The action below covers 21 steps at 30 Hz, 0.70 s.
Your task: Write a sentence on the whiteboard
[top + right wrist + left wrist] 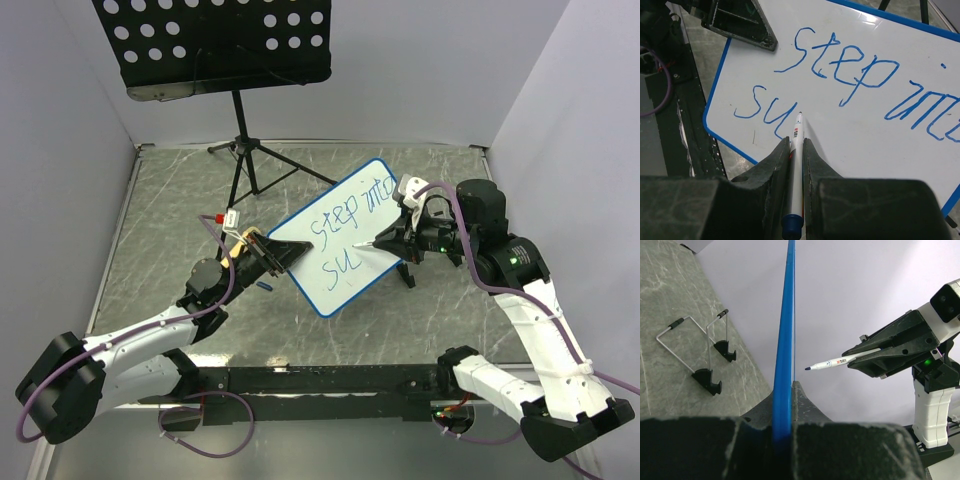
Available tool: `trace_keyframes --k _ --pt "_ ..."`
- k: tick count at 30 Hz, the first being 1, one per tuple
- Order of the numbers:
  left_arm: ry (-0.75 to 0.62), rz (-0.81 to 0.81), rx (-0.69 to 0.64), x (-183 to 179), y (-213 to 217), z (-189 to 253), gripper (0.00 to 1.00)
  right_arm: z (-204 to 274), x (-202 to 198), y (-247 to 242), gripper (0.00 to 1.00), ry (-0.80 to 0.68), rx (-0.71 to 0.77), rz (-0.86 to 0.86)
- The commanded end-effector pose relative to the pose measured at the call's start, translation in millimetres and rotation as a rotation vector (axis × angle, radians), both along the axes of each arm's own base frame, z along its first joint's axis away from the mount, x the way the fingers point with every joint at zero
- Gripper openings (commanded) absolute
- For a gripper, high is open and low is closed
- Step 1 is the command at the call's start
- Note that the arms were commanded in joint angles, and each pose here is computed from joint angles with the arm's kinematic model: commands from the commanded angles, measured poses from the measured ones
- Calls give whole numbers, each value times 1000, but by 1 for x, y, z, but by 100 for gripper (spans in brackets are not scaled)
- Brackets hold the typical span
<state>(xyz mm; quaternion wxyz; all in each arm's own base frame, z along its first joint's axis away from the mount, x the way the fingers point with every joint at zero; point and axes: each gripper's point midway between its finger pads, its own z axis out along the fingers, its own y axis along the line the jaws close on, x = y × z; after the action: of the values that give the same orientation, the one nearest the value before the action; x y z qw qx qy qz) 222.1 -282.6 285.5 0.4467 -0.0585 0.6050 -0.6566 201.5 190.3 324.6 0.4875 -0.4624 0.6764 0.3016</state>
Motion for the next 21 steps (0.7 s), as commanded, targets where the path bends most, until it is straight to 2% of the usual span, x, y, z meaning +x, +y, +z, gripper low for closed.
trace_keyframes --k 1,21 --pt "-118 -16 -148 -13 11 50 1 10 4 -2 0 -56 16 -11" --pt "-106 -20 -168 -10 9 53 1 2 16 -2 0 -42 -11 -45"
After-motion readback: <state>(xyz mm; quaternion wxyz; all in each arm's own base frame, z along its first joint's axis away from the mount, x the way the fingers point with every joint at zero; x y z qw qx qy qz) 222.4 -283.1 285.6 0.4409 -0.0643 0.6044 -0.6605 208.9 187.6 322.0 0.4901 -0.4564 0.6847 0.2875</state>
